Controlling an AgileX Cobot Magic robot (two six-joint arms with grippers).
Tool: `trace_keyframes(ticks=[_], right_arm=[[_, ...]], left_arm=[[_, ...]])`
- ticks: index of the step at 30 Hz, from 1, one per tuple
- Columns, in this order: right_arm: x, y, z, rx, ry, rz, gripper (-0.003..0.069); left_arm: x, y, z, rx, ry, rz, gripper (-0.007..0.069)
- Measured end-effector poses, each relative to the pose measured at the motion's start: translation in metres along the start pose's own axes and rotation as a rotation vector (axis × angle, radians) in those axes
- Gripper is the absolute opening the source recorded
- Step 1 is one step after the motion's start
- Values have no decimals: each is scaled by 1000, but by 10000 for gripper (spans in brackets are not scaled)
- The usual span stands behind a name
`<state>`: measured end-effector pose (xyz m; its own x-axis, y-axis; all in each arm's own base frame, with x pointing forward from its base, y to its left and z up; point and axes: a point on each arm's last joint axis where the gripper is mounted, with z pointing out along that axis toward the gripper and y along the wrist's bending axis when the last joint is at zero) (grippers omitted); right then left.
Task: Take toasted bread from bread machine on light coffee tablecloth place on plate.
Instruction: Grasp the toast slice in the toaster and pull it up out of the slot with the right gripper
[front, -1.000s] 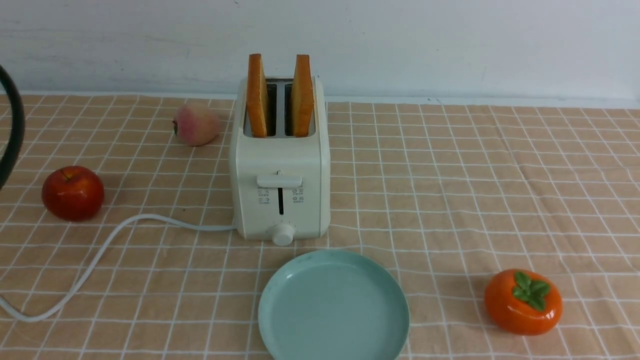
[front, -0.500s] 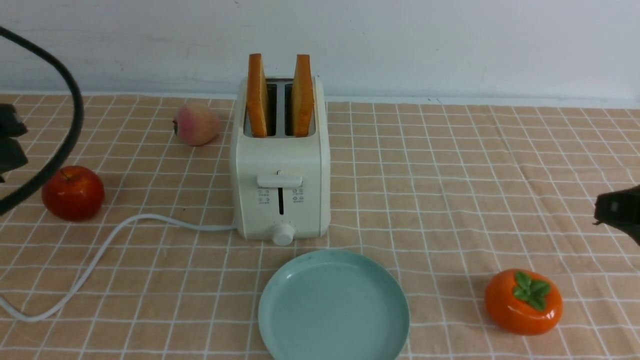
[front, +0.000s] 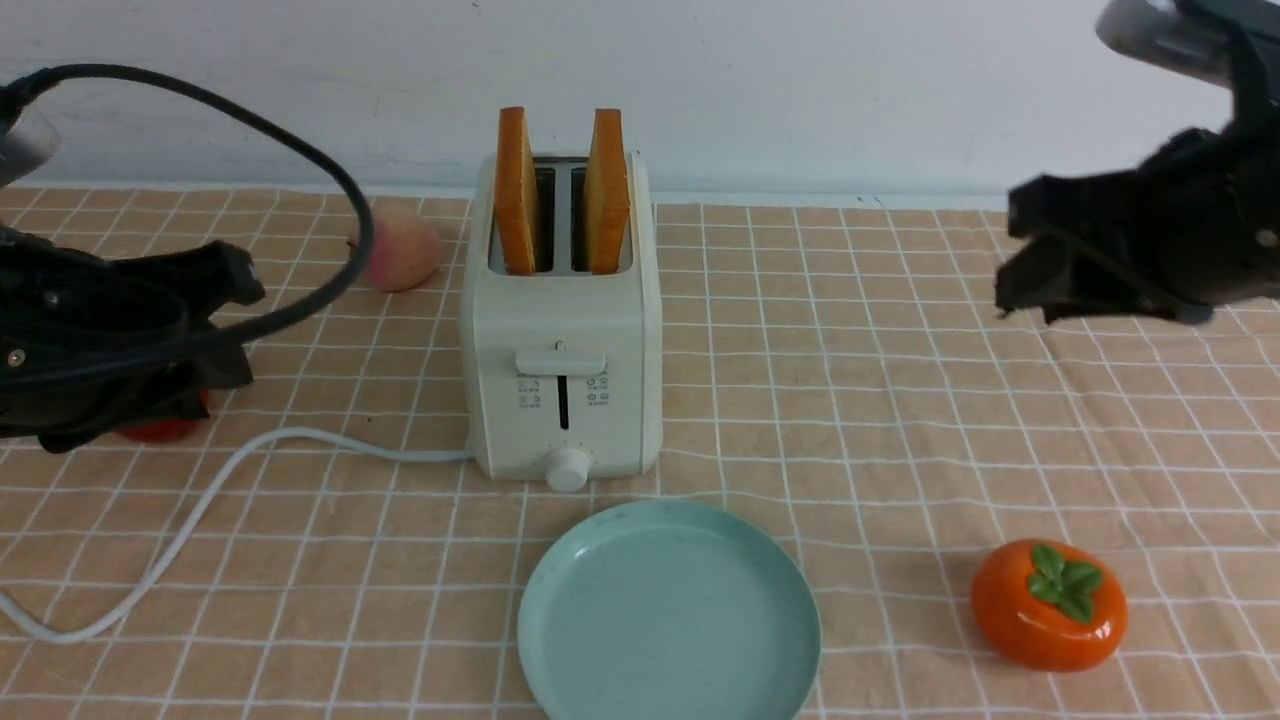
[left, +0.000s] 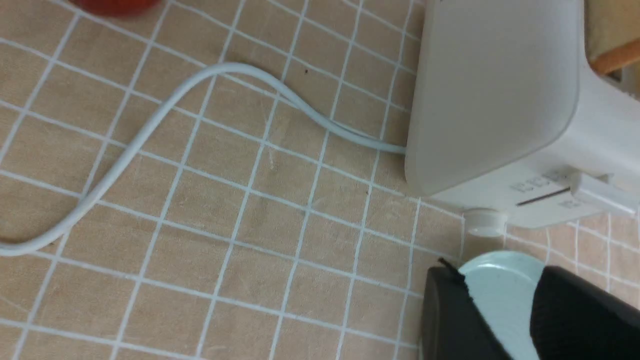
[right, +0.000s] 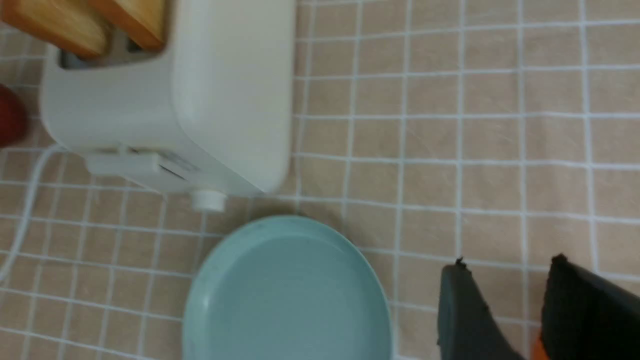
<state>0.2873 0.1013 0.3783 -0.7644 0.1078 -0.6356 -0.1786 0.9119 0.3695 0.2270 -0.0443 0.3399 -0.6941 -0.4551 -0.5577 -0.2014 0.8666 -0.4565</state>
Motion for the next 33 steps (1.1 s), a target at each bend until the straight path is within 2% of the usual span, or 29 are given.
trace_keyframes(ticks=[4,6,8,14,20,24,27,30,31,33], right_arm=[[-22,19,24,-97,6,-44,286],[-35,48,39,-194,-19,-136,341],[-42,69,52,-244,-38,-176,400],[-58,103,95,-283,-48,-186,525],[-67,107,137,-265,-46,-175,551],[-64,102,172,-248,-49,-164,544],[-58,95,199,-223,-41,-143,498],[-56,92,208,-211,-51,-142,396],[-56,92,208,-211,-52,-141,396],[-57,92,208,-212,-58,-137,244]], left_arm=[[0,-2,-8,-26,60,76,238],[6,1,-11,-63,144,100,238],[12,4,-13,-89,211,118,238],[19,5,-38,-73,198,164,238],[24,5,-68,-25,109,180,238],[27,6,-80,-11,84,185,238],[28,6,-84,-5,75,187,238],[29,6,-84,-3,76,185,238],[29,6,-84,-3,76,185,238],[29,6,-84,-3,76,185,238]])
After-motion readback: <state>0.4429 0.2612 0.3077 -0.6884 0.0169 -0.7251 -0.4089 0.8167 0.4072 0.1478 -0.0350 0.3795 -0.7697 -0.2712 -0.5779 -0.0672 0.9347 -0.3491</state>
